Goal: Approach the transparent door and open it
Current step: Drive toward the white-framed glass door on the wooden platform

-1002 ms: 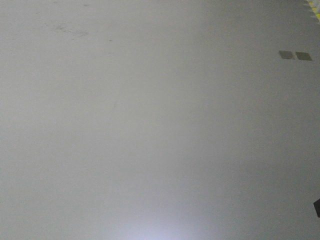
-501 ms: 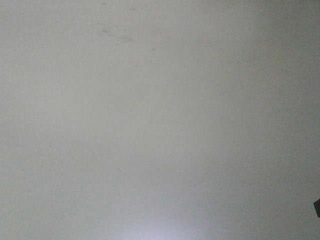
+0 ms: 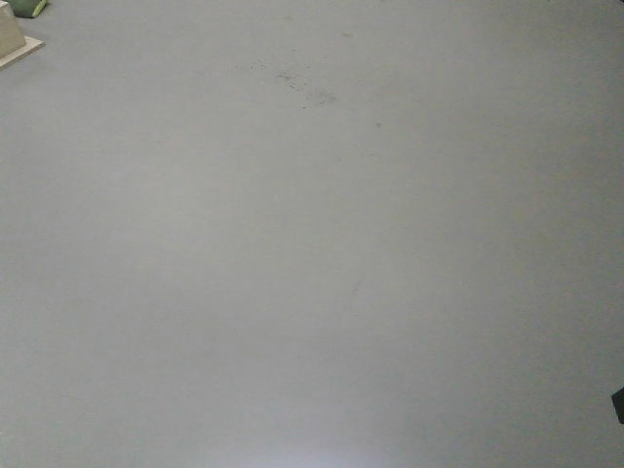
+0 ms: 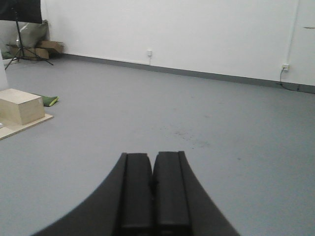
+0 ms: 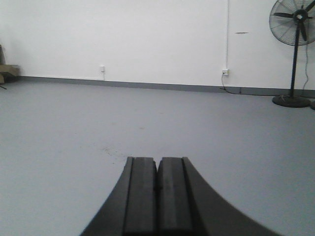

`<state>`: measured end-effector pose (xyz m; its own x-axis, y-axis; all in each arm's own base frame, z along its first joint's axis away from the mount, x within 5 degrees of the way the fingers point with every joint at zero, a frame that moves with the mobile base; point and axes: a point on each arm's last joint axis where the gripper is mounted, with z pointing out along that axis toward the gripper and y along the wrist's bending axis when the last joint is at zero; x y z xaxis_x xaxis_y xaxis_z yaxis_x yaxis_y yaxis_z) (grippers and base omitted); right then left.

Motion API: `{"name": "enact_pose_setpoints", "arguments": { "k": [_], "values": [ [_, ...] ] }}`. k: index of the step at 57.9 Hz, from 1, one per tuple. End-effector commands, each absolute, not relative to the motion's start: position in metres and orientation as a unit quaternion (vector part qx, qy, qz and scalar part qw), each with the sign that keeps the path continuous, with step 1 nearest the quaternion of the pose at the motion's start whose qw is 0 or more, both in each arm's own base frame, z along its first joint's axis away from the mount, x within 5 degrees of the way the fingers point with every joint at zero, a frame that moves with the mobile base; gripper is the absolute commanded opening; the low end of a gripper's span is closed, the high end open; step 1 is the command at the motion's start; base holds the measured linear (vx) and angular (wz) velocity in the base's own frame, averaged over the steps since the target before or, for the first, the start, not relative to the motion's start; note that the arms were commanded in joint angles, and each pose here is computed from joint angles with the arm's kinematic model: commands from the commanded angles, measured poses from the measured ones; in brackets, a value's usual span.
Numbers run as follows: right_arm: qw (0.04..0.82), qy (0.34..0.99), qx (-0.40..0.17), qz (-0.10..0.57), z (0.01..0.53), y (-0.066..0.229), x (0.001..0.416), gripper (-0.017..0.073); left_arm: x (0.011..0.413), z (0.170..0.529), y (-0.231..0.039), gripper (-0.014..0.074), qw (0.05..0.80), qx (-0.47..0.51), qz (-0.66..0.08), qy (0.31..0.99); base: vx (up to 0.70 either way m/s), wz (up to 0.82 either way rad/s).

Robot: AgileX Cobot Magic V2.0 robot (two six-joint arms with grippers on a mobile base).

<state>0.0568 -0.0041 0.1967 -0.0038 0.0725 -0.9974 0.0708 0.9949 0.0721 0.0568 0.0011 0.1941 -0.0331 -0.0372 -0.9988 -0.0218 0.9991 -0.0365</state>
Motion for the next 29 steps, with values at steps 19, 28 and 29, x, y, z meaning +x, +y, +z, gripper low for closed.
{"name": "enact_pose_setpoints", "arguments": {
  "k": [19,28,29],
  "values": [
    [0.737,0.675,0.046,-0.002,0.2037,-0.0039,0.0554,-0.0009,0.0563,0.1973,0.0009,-0.0006,0.724,-0.022,-0.011,0.689,0.49,0.37],
    [0.737,0.675,0.046,-0.002,0.2037,-0.0039,0.0554,-0.0009,0.0563,0.1973,0.0009,-0.0006,0.724,-0.022,-0.011,0.689,0.55,0.5],
    [0.737,0.675,0.046,-0.002,0.2037,-0.0039,0.0554,-0.0009,0.0563,0.1973,0.0009,-0.0006,0.724,-0.022,-0.011,0.689,0.58,0.54]
  ]
}}
